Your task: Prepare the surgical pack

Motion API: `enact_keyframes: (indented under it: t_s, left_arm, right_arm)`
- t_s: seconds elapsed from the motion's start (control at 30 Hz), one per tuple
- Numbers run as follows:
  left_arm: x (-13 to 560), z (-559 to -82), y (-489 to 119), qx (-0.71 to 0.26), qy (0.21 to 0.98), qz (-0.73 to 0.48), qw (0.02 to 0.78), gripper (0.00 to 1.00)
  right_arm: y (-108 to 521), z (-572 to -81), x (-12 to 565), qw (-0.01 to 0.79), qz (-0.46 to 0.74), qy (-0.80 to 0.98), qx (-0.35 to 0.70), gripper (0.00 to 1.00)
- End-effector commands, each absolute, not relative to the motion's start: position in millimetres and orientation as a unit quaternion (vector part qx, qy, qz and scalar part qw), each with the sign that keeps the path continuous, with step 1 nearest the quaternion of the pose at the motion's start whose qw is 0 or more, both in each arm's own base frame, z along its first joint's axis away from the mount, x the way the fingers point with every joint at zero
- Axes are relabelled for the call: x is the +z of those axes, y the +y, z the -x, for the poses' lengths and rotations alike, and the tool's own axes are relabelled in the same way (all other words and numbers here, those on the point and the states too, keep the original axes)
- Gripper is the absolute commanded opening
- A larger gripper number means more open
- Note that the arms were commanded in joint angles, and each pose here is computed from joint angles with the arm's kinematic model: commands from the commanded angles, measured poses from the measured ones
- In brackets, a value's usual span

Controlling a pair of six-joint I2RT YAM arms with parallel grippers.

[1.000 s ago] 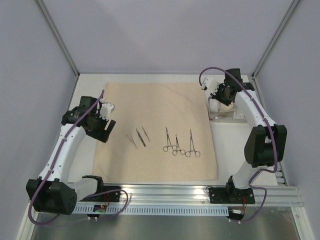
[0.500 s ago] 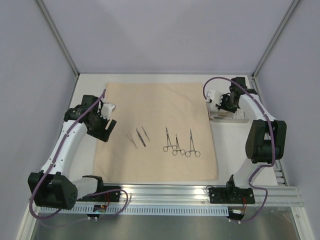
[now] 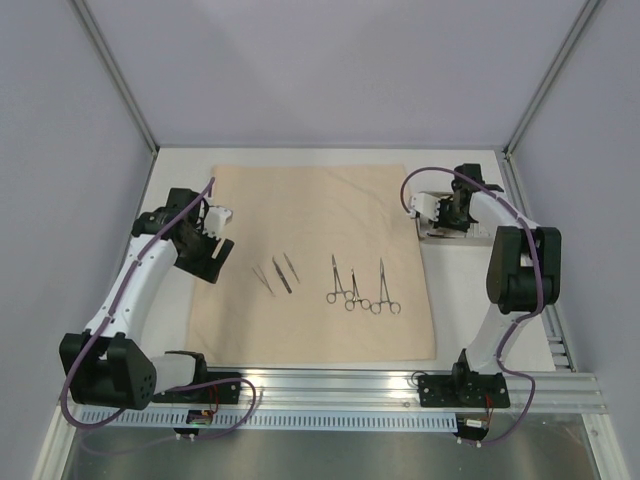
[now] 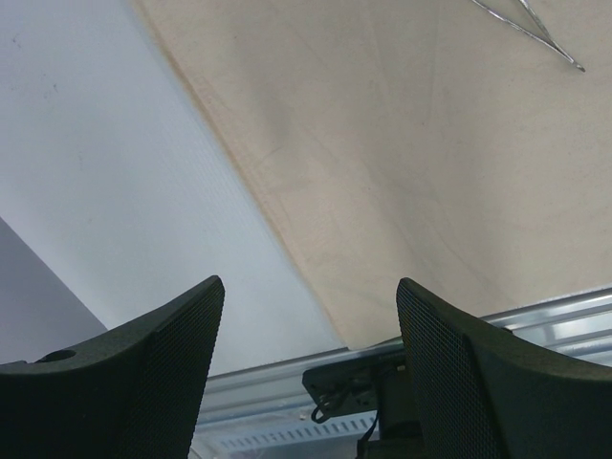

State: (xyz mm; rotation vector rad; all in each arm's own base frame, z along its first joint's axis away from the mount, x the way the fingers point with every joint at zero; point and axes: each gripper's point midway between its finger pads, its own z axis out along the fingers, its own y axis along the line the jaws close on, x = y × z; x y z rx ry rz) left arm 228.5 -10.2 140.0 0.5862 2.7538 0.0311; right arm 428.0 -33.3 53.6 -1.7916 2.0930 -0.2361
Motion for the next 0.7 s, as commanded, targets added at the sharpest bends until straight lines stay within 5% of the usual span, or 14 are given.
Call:
enact_keyframes:
  t_s: [0.0,0.33,0.67]
  left_arm:
    - [151.7,-238.9,-7.8,0.021,0.961,-0.209,0.18,0.82]
    - [146.2,-241.0,-8.2,0.019,0.963,-0.21,0.17,0.82]
    - [145.4,-241.0,-3.5,0.031,0.963,-0.209,0.166,0.82]
  right_arm:
    - [-36.0,-441.1,47.6,0.185,0.657,0.724,-0.102,0.0]
    - [-35.4,-452.5,30.6,0.184,0.661,0.719,-0.106,0.02]
    - [-36.4,-451.5,43.1,0.189,0.656,0.721,-0.118,0.22]
